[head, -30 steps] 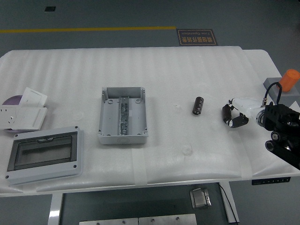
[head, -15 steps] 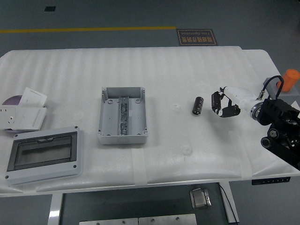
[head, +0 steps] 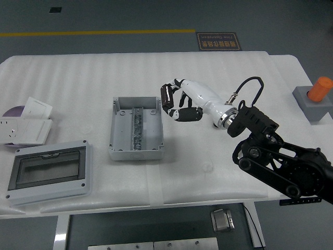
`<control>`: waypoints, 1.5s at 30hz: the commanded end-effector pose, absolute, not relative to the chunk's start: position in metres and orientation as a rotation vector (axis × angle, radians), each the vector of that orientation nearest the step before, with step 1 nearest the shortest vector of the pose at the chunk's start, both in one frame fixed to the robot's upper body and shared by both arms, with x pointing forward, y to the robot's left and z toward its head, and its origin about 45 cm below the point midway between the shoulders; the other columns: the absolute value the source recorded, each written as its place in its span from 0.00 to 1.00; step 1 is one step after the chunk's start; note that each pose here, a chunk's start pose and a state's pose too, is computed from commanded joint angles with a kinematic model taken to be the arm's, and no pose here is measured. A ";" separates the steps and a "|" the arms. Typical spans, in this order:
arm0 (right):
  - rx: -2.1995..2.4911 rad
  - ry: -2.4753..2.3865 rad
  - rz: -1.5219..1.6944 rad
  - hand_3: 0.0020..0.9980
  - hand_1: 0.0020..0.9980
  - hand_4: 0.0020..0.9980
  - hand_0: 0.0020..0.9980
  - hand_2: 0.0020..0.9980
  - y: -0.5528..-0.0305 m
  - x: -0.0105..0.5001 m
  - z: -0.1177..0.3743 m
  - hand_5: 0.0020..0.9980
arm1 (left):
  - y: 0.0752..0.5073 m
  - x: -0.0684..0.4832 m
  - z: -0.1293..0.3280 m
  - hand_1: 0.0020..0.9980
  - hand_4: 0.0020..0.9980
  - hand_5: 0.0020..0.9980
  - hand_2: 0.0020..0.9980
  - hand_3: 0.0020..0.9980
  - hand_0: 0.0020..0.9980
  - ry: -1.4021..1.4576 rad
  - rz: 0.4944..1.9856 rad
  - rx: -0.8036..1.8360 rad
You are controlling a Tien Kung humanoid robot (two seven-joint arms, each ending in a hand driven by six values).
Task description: Pick up the battery,place it into the box
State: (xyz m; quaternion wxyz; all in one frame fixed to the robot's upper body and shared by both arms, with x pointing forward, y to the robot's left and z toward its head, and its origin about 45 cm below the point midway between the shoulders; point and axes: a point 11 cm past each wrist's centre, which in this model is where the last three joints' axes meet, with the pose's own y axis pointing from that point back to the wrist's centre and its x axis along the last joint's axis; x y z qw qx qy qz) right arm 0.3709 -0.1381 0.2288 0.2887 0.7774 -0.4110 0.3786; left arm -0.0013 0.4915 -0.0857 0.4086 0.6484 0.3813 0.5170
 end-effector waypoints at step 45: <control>1.546 -0.906 0.801 1.00 0.92 0.84 0.97 0.95 -0.293 0.413 0.178 0.43 | 0.493 0.001 -0.085 0.64 0.62 0.41 0.51 0.57 0.64 0.967 1.305 1.631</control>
